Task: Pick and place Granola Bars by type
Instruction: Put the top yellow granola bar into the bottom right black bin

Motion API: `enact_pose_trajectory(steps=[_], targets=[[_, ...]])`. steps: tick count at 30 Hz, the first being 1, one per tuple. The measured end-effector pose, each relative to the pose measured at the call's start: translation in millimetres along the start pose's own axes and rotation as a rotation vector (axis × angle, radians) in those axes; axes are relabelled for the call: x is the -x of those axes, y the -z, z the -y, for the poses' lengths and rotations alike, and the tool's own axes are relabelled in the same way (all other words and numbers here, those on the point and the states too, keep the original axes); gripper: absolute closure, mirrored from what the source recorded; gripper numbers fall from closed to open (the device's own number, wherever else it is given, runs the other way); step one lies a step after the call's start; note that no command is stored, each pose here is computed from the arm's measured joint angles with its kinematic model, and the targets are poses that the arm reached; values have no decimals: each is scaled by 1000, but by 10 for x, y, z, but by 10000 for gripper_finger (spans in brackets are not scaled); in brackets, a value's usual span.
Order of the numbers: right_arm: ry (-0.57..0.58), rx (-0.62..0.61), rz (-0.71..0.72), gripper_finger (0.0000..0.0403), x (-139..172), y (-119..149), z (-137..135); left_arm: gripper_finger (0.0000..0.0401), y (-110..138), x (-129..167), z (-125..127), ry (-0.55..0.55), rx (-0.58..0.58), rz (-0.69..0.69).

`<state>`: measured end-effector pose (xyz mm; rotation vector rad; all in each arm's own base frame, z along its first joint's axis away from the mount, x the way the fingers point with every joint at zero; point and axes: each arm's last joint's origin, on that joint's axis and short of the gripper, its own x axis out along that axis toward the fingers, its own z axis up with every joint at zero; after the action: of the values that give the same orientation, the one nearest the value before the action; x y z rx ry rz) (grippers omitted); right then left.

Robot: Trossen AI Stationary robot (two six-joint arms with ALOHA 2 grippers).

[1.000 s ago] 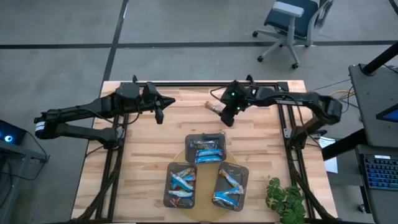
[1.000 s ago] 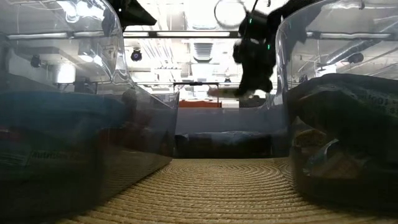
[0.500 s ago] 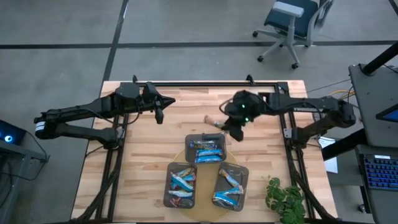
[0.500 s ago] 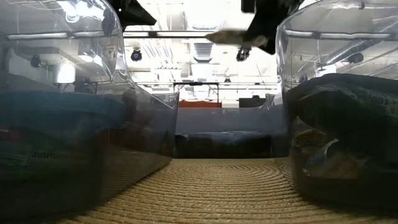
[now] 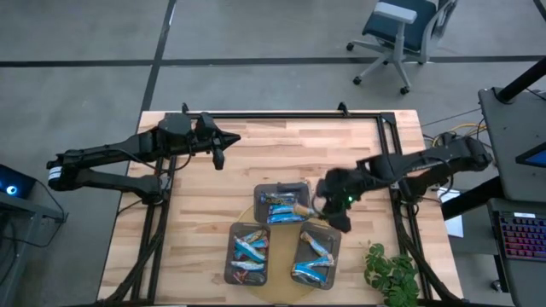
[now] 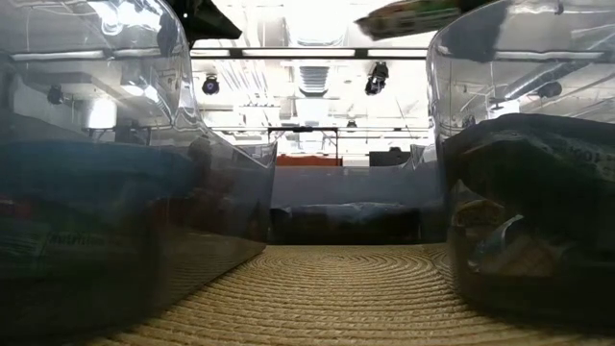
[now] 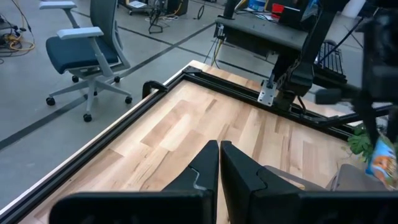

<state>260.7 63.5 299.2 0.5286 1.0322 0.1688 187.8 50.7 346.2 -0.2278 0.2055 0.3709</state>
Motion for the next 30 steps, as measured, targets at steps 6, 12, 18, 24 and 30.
enact_pose_trajectory(steps=[6, 12, 18, 24, 30], targets=[[-26, -67, -85, 360, -130, 249, -227, 401, 0, 0, 0, 0, 0, 0], [8, -138, -93, 360, -230, 457, -382, 401, 0, 0, 0, 1, 1, 0], [-15, -192, -63, 360, -303, 546, -465, 401, 1, 0, 0, 1, 1, -1], [26, -236, -22, 360, -333, 605, -490, 401, 0, 0, 0, 1, 6, -1], [71, -311, -12, 360, -426, 735, -455, 401, 0, 0, 0, 1, 6, -1]])
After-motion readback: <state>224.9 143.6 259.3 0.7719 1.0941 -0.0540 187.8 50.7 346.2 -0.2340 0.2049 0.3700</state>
